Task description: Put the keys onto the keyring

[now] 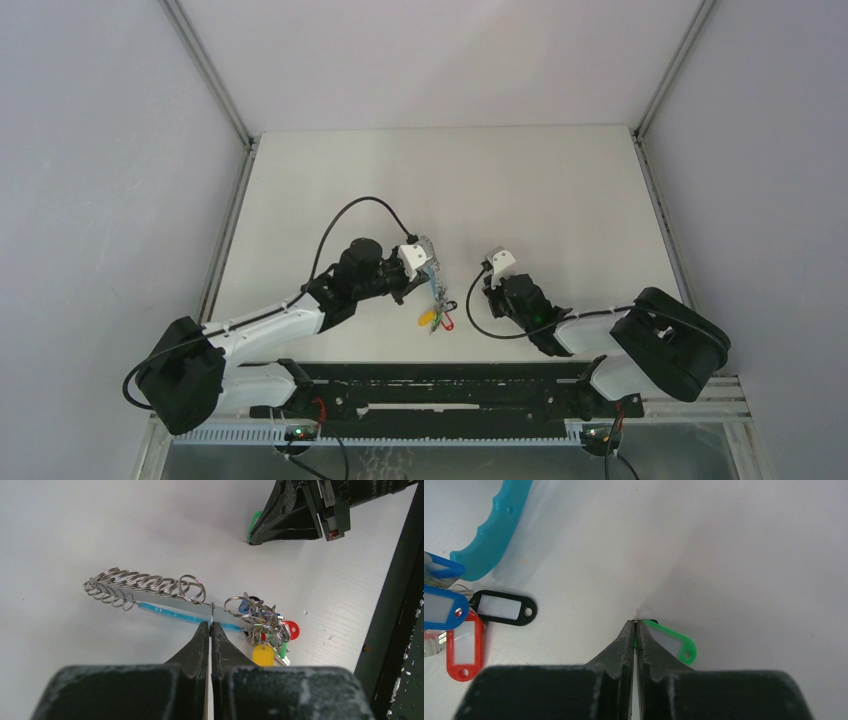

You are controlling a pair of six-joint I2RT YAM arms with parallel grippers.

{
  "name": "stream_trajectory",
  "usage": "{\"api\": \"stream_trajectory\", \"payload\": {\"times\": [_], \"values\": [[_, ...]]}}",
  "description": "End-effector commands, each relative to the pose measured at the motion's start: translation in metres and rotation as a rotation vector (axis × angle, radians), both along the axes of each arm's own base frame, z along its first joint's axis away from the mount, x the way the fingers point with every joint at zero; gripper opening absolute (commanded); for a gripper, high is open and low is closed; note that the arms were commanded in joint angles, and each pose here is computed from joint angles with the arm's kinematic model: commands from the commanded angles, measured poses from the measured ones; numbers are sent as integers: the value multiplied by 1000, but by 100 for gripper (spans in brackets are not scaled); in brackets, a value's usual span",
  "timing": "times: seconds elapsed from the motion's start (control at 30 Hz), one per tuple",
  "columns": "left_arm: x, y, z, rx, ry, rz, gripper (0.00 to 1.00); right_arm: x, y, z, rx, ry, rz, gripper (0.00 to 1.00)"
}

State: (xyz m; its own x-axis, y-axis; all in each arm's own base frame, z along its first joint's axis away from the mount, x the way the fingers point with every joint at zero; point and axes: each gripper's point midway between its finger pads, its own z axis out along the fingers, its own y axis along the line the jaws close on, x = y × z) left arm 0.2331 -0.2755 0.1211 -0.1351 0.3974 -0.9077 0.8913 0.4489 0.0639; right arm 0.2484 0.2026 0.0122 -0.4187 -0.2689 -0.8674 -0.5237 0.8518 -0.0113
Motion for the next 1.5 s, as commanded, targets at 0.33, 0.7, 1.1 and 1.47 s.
{"api": "stream_trajectory", "payload": {"times": [0.33, 0.7, 1.1, 1.47], "values": [[2, -10, 20, -42, -22, -28, 0, 2, 21, 58, 97, -43, 92, 0], [-7, -13, 24, -59, -36, -83, 0, -18, 34, 135, 128, -229, 364, 0], [-21, -18, 28, -77, -47, -169, 0, -50, 39, 172, 192, -277, 660, 0], [-35, -23, 28, -91, -47, -262, 0, -55, 52, 157, 77, -216, 824, 0]]}}
